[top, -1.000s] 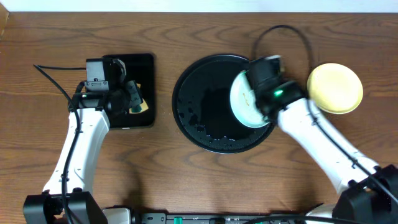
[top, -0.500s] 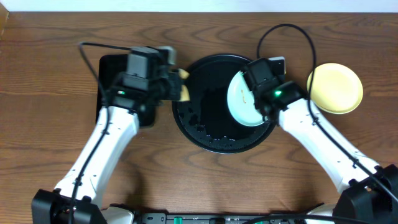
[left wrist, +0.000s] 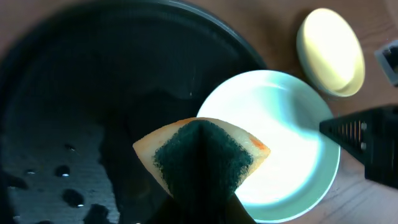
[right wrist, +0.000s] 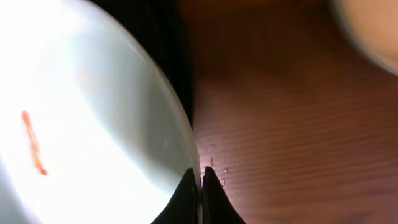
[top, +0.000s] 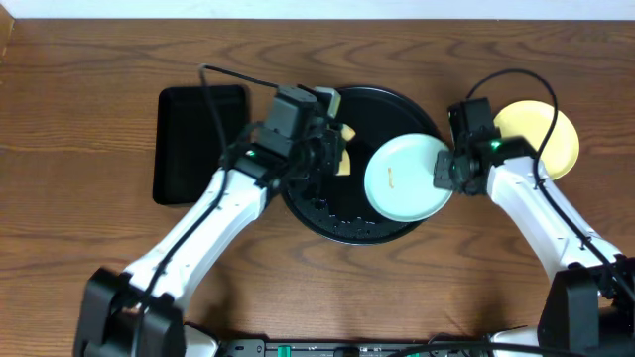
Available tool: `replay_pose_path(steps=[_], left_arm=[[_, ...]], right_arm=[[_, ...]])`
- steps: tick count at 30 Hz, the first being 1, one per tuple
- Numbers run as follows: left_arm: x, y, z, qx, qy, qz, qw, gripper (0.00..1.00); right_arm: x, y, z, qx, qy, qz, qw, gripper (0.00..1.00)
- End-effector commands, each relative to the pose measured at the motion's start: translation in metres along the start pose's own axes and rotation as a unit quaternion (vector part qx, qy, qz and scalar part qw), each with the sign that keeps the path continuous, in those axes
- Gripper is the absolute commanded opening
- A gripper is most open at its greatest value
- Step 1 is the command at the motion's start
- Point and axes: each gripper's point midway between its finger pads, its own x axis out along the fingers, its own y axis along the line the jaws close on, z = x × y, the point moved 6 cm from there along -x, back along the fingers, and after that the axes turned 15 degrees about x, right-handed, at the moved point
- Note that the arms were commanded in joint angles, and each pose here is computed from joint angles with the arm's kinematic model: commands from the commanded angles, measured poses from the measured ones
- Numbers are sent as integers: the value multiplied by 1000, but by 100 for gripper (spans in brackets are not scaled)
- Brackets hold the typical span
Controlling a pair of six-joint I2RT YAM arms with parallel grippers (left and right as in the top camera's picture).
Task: Clean dirty plates on tray and stack at the side
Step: 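Move the sponge with the left gripper toward the light-green plate, then scrub the light-green plate surface with the sponge in the left gripper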
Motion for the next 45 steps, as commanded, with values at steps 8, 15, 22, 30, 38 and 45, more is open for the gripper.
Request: replay_pose_path(steps=[8, 15, 22, 30, 38, 45], left_arm=[[28, -37, -1, 52, 3, -27, 998, 7], [53, -57, -16, 93, 20, -11, 995, 8], [83, -57, -32, 101, 44, -14, 994, 8], [100, -56, -42, 112, 53, -23, 992, 8], [120, -58, -49, 120, 51, -33, 991, 7], [128, -63, -56, 118, 58, -69, 989, 8]], right_arm=[[28, -11, -24, 5, 6, 13, 1000, 1], [28, -12, -25, 4, 8, 12, 1000, 1], [28, -12, -25, 4, 8, 12, 1000, 1], [28, -12, -25, 4, 8, 12, 1000, 1], [28, -12, -25, 5, 8, 12, 1000, 1], [28, -12, -25, 4, 8, 12, 1000, 1]])
